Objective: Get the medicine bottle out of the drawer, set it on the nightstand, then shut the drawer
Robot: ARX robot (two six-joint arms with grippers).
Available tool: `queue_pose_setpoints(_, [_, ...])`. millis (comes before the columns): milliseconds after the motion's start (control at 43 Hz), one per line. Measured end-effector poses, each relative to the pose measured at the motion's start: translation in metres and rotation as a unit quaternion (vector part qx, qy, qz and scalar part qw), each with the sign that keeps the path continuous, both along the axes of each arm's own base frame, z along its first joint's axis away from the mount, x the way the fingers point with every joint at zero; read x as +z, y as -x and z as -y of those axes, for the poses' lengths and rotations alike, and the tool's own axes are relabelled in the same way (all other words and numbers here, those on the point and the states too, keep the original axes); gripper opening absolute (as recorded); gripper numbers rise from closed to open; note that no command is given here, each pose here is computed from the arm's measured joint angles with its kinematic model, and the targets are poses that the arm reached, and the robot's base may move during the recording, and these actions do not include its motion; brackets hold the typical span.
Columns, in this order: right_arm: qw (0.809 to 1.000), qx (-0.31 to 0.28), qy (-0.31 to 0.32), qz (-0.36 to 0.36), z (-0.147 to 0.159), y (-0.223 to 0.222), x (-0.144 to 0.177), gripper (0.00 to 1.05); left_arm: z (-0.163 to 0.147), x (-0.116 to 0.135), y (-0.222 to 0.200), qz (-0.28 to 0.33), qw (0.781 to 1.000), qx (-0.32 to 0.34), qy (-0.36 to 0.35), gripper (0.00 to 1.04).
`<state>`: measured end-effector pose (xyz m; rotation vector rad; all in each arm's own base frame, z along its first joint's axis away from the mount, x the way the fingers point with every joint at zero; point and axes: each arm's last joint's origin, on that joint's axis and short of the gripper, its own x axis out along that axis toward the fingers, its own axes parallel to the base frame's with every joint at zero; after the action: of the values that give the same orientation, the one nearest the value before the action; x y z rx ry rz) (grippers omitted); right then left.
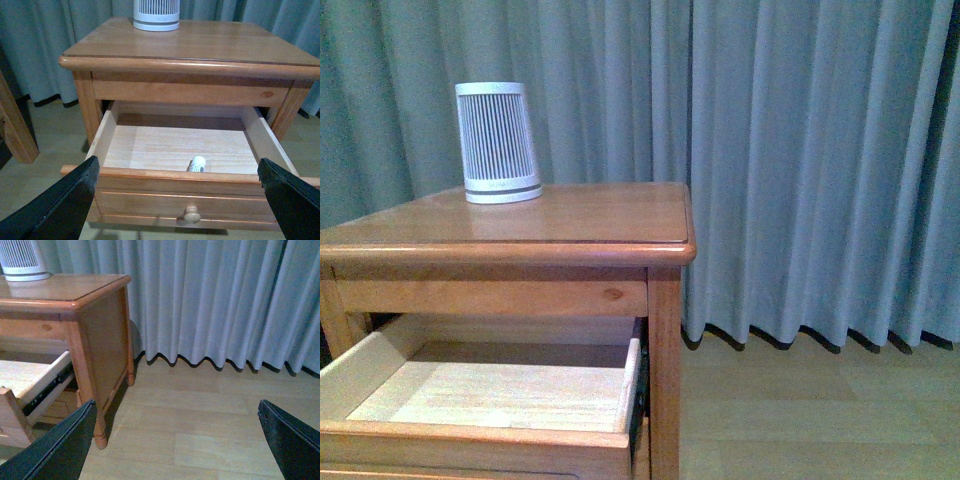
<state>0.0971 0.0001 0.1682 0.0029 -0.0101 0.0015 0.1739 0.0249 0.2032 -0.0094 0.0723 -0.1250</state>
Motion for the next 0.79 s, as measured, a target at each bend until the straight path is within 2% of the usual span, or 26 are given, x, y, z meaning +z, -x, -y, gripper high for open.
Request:
queue_pose_setpoints(46, [1.000,0.000,0.000,0.000,0.000,0.000,0.000,0.98,0.001,0.000,0.000,0.008,1.000,0.010,-0.002,0.95])
queue_pose_setpoints(93, [1.000,0.000,0.000,0.000,0.000,0.000,0.000,0.98,0.002,-0.003,0.004,0.031,0.998,0.051,-0.008,0.85])
queue_pose_setpoints(139, [1.000,0.000,0.000,0.000,0.000,0.000,0.000,0.98,0.004,-0.008,0.009,0.033,0.997,0.065,-0.008,0.74])
queue_pose_setpoints(465, [1.000,0.000,0.000,0.000,0.000,0.000,0.000,0.98,0.017,-0.020,0.028,0.033,0.997,0.076,-0.008,0.24])
queue_pose_setpoints(581, [1.000,0.000,0.000,0.000,0.000,0.000,0.000,0.98,0.024,-0.024,0.034,0.034,0.998,0.060,-0.006,0.05])
queue_pose_setpoints(790, [1.000,0.000,0.000,0.000,0.000,0.000,0.000,0.98,0.025,-0.029,0.043,0.036,0.997,0.064,-0.006,0.03])
